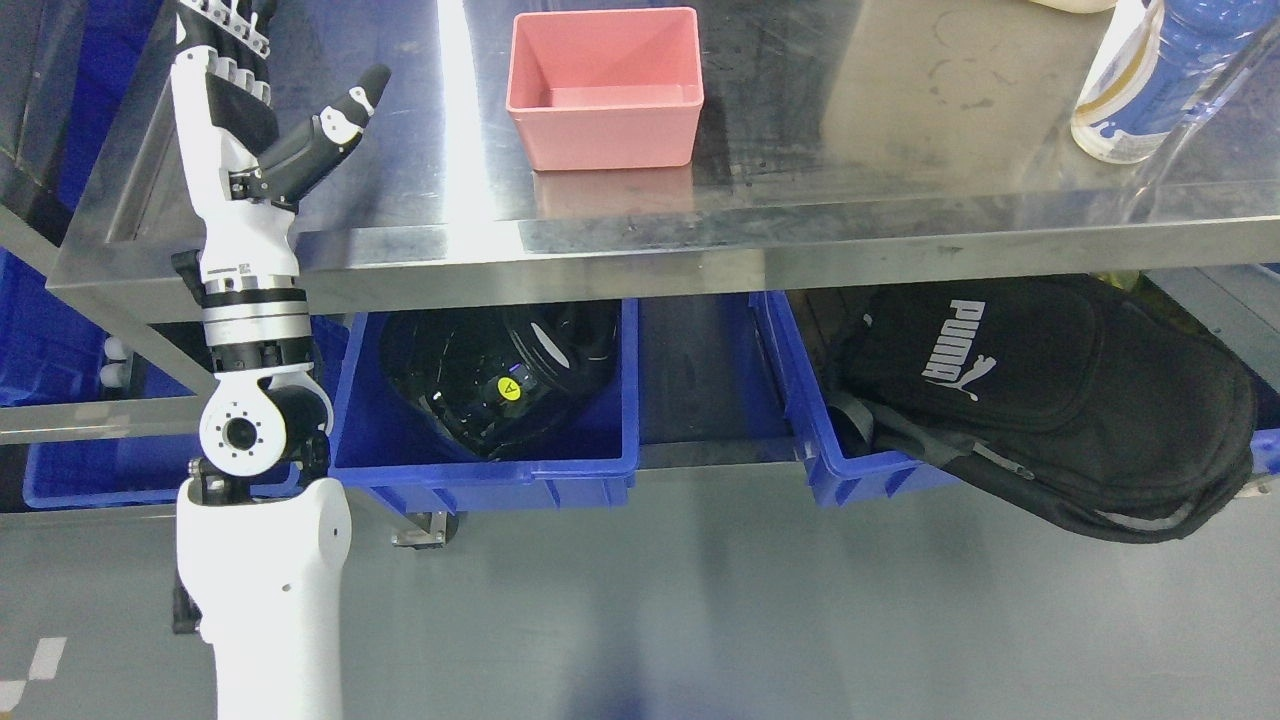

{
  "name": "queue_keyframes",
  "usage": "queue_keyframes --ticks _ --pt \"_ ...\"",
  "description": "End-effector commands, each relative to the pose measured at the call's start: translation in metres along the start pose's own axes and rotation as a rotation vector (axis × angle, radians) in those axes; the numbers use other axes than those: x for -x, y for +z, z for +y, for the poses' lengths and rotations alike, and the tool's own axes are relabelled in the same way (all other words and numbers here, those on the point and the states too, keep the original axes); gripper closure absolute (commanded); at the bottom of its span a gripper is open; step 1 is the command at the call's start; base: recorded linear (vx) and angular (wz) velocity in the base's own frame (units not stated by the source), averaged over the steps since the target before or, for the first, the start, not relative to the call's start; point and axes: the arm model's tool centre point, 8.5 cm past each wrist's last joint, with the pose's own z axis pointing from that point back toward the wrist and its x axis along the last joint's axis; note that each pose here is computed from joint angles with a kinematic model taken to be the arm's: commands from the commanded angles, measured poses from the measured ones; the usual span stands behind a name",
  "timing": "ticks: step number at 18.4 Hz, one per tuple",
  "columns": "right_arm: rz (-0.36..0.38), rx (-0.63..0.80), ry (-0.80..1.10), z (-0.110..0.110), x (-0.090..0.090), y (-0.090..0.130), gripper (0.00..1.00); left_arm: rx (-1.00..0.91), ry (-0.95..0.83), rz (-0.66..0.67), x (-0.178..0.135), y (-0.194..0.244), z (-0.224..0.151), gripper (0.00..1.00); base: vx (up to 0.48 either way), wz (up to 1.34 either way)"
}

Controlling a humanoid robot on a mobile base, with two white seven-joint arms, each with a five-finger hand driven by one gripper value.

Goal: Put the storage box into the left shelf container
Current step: 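Reach the left hand forward toward the pink box on the table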

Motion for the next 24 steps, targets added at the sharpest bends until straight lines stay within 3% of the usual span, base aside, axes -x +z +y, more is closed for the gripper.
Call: queue_keyframes --ticks 1,5,11,14,19,24 --pt "-0.021 0.017 -0.020 -0.011 -0.009 0.000 0.00 -0.021 -0.026 -0.010 -0.003 -0.001 0.015 0.00 0.000 0.00" --pt "-0.021 0.017 -0.020 -0.011 -0.009 0.000 0.00 -0.025 -0.039 -0.065 -0.022 -0.024 0.032 0.00 0.000 0.00" --pt "-0.024 0.019 -0.022 -0.011 -0.010 0.000 0.00 0.512 -0.237 -0.054 -0.072 -0.084 0.052 0.00 0.000 0.00" --pt "-0.021 0.019 -0.020 -0.011 -0.009 0.000 0.00 0.627 -0.336 0.007 -0.092 -0.114 0.073 0.00 0.000 0.00" --pt "-0.023 0.017 -0.020 -0.011 -0.010 -0.001 0.00 1.132 -0.568 0.113 -0.080 -0.117 -0.017 0.00 0.000 0.00" --pt "-0.023 0.019 -0.020 -0.011 -0.009 0.000 0.00 1.305 -0.746 0.256 -0.046 -0.114 -0.062 0.02 0.000 0.00"
